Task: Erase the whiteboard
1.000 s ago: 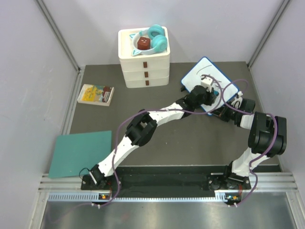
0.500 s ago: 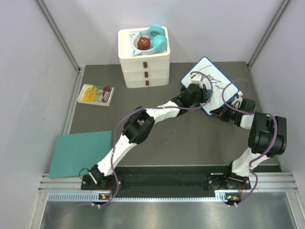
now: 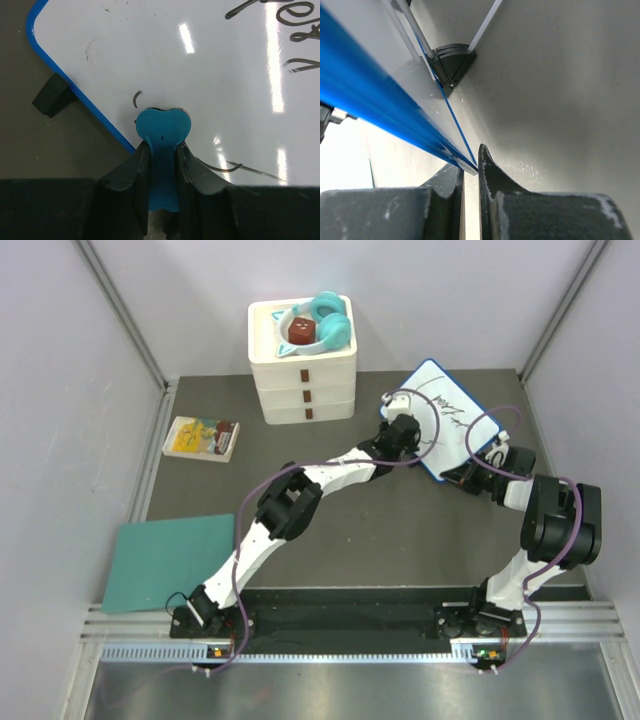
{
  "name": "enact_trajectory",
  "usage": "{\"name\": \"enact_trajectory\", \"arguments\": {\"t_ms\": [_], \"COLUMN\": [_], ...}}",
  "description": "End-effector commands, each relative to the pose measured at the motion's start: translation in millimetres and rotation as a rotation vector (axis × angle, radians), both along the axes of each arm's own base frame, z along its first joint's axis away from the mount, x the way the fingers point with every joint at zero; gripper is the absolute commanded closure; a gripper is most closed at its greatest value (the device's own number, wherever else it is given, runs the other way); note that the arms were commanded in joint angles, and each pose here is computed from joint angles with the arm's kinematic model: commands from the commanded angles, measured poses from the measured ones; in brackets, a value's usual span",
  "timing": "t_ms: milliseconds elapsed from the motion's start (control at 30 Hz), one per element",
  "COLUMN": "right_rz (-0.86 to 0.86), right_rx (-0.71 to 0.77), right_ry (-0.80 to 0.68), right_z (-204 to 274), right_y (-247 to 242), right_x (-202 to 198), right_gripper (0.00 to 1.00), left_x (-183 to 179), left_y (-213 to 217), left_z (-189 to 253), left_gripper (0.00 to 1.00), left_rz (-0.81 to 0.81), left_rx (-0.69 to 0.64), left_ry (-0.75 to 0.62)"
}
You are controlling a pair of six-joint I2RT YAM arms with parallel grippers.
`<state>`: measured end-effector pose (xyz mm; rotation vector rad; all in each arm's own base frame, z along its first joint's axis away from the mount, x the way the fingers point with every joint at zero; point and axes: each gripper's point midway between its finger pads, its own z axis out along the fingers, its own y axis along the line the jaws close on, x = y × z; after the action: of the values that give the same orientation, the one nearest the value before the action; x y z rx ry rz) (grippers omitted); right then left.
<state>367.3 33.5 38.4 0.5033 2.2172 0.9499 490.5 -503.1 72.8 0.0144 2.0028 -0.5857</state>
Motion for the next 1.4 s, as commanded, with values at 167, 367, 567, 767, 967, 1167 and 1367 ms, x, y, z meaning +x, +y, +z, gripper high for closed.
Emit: {"name": "enact_trajectory", "arguments": {"t_ms": [167,367,567,767,967,1167,1367], "right_rz": [0.01,0.008,0.009,0.006,0.004,0.002,0.0], "right_rx": [0.002,0.004,0.005,0.006,0.005,0.005,0.007], "right_ry": [0.261,0.264,0.262,0.263,0.262,0.261,0.261], "right_z": [-47,-48,-48,-48,-47,-47,-47], "right_y": [10,10,10,10,9,9,9], "right_x": [-52,-52,-52,-52,-52,-51,-51], "right_gripper": [1.0,1.0,1.0,1.0,1.0,1.0,1.0], "left_x": [-32,-54,-65,-46,-35,-34,-17], "left_y": [-18,-68,-86,-72,-51,-31,-5], "left_z": [-57,-20,-7,-6,-22,-11,2], "left_gripper": [1.0,1.0,1.0,1.0,1.0,1.0,1.0], "left_rz": [-0.165,-0.298,-0.342,-0.234,-0.13,-0.047,0.059], "left_rx": [0.173,0.019,-0.086,-0.046,-0.027,-0.106,-0.032], "left_ry": [0.029,-0.071,-0.074,-0.135,-0.103,-0.136,-0.223]}}
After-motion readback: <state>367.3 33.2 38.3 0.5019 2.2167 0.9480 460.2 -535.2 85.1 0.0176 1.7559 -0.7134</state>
